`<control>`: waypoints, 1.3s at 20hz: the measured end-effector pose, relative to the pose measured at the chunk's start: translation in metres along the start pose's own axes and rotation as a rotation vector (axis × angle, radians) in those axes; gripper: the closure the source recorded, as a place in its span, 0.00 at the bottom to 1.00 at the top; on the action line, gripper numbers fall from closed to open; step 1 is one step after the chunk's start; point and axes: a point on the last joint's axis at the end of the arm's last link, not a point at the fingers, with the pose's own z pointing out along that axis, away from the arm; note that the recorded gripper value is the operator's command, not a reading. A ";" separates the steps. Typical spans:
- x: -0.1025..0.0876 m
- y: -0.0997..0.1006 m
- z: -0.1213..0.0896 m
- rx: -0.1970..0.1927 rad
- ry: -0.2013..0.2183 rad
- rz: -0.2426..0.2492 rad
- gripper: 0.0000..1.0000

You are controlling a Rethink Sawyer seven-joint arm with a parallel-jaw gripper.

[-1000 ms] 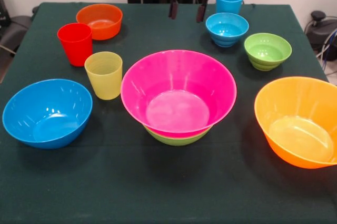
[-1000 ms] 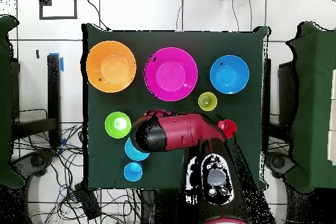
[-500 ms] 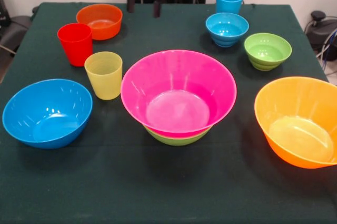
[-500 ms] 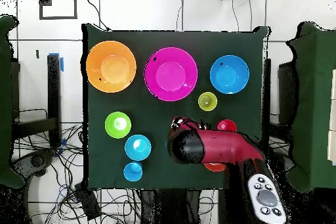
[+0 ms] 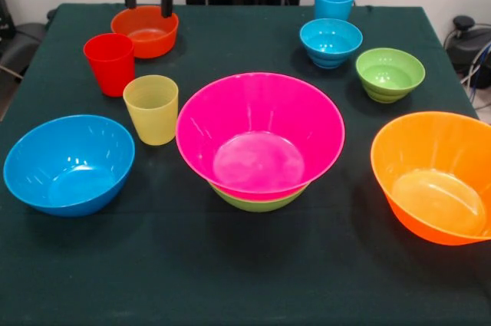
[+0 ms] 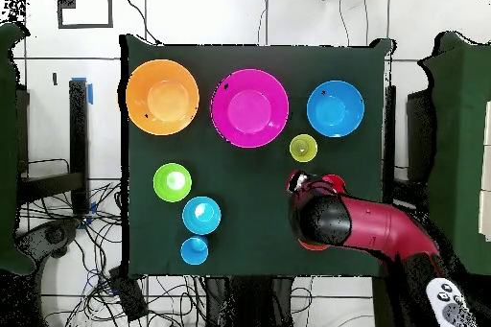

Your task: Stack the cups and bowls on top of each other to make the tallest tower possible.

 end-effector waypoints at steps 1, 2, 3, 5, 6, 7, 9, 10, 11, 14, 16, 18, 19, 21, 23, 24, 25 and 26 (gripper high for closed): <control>-0.001 -0.001 0.000 -0.002 -0.001 0.003 0.00; -0.003 -0.003 0.001 -0.009 -0.003 0.006 0.00; -0.004 -0.003 0.001 -0.014 -0.005 0.005 0.00; -0.005 -0.003 0.002 -0.021 -0.007 0.001 0.00; -0.005 -0.003 0.003 -0.026 -0.006 -0.004 0.00; -0.005 -0.002 0.005 -0.029 -0.004 -0.008 0.00; -0.002 0.001 0.008 -0.035 0.000 -0.021 0.00; 0.000 0.005 0.010 -0.040 0.003 -0.040 0.00; 0.000 0.006 0.011 -0.042 0.003 -0.045 0.00; 0.002 0.010 0.017 -0.047 0.006 -0.073 0.00; 0.002 0.011 0.020 -0.049 0.005 -0.084 0.00; 0.000 0.009 0.023 -0.048 -0.002 -0.097 0.00; -0.001 0.008 0.024 -0.048 -0.004 -0.101 0.00; -0.007 0.001 0.027 -0.041 -0.017 -0.112 0.00; -0.012 -0.007 0.029 -0.031 -0.030 -0.120 0.00; -0.014 -0.011 0.030 -0.024 -0.037 -0.125 0.00; -0.018 -0.017 0.030 -0.016 -0.047 -0.132 0.00; -0.021 -0.021 0.030 -0.010 -0.055 -0.137 0.00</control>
